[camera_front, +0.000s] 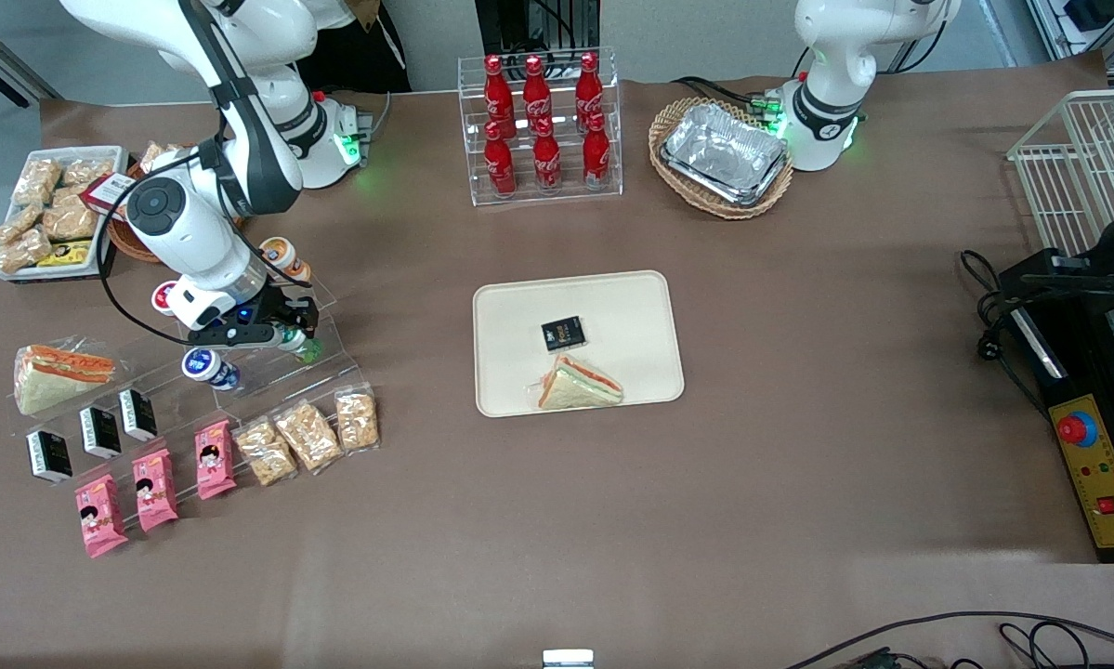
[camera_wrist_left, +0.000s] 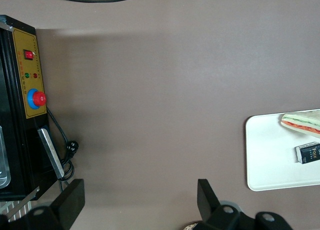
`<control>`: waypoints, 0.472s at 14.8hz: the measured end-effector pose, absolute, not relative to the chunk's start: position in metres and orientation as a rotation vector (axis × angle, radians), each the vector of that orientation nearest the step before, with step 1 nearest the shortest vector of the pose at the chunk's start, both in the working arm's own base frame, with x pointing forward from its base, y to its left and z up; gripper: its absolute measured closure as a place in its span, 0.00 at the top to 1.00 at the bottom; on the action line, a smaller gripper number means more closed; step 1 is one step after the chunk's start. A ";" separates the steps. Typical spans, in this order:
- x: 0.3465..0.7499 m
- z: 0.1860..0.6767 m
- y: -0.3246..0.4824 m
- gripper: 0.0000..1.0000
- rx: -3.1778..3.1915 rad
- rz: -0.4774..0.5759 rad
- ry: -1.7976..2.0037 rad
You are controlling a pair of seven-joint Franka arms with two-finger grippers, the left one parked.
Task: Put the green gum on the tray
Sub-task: 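Close the right gripper on the green-labelled bottle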
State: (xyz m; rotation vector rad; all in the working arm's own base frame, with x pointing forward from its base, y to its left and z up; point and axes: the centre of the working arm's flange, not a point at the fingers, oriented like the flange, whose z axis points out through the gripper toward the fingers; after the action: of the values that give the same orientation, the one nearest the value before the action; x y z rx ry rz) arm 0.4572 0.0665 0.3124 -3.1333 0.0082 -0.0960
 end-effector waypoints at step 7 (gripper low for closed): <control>0.464 0.321 0.068 0.59 -3.128 -0.132 0.020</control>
State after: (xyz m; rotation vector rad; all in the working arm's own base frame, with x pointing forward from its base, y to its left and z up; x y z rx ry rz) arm 0.4640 0.0675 0.3207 -3.1281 0.0201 -0.1323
